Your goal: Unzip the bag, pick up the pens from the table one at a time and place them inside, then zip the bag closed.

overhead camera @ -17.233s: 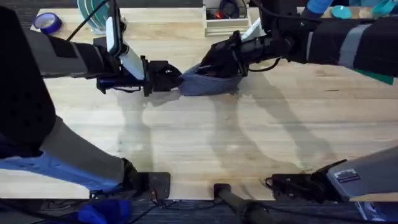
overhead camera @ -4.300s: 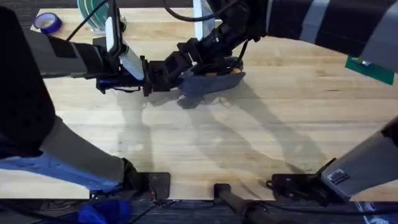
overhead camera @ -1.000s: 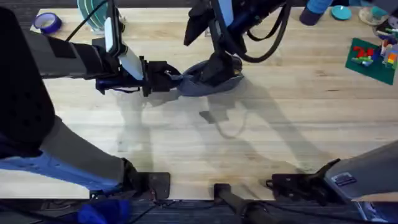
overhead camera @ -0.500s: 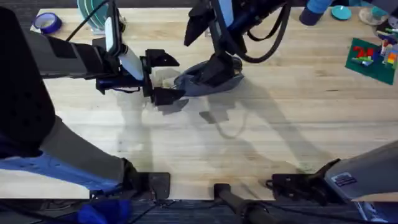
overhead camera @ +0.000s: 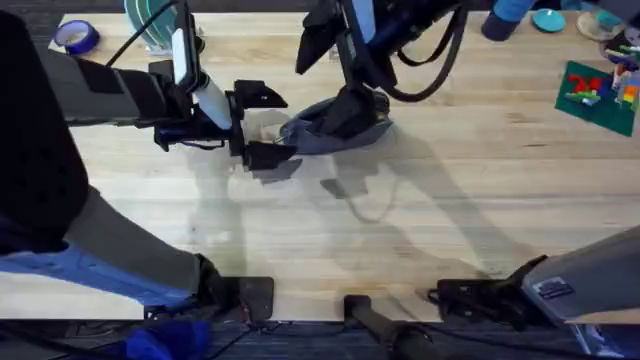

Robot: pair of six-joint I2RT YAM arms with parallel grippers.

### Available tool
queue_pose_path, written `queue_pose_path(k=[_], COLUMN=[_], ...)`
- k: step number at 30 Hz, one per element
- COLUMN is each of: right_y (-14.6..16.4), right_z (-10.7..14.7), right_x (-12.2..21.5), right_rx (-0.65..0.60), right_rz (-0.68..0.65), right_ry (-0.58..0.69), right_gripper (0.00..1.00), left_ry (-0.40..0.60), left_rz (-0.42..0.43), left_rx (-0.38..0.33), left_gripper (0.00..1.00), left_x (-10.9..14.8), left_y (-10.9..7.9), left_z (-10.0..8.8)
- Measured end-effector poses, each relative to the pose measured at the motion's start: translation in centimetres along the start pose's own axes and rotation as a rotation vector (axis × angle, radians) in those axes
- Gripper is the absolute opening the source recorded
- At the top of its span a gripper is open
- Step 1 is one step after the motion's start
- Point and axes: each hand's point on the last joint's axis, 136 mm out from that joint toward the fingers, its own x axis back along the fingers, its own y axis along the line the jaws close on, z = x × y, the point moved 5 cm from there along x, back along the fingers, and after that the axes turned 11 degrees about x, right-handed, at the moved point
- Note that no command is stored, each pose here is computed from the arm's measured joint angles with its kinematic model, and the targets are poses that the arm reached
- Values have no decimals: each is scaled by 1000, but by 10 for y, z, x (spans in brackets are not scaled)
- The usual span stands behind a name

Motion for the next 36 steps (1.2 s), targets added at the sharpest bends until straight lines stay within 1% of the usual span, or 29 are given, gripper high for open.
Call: queue_pose_path(k=[3, 8, 12, 16, 20, 25, 30, 36], right_y=[0, 0, 0, 1, 1, 5, 13, 13], right_z=[0, 0, 0, 0, 0, -3, -16, -23], right_x=[0, 0, 0, 0, 0, -3, -13, -24], right_rx=[0, 3, 3, 1, -1, 5, 53, 158], right_rz=[0, 0, 0, -2, -5, -19, -45, -32], right_ry=[0, 0, 0, 1, 2, 1, -9, 26], right_gripper=[997, 997, 997, 997, 997, 997, 997, 997], left_ry=[5, 20, 23, 23, 41, 53, 58, 66], left_rz=[-5, -22, -20, -25, -60, -123, -194, -208], left_rx=[3, 34, 59, 60, 52, 52, 14, 26], left_gripper=[995, 995, 995, 995, 995, 995, 995, 995], left_x=[3, 16, 26, 37, 51, 71, 91, 98], left_y=[-1, -5, -13, -20, -20, -18, -17, -20], left_z=[2, 10, 16, 20, 27, 35, 33, 35])
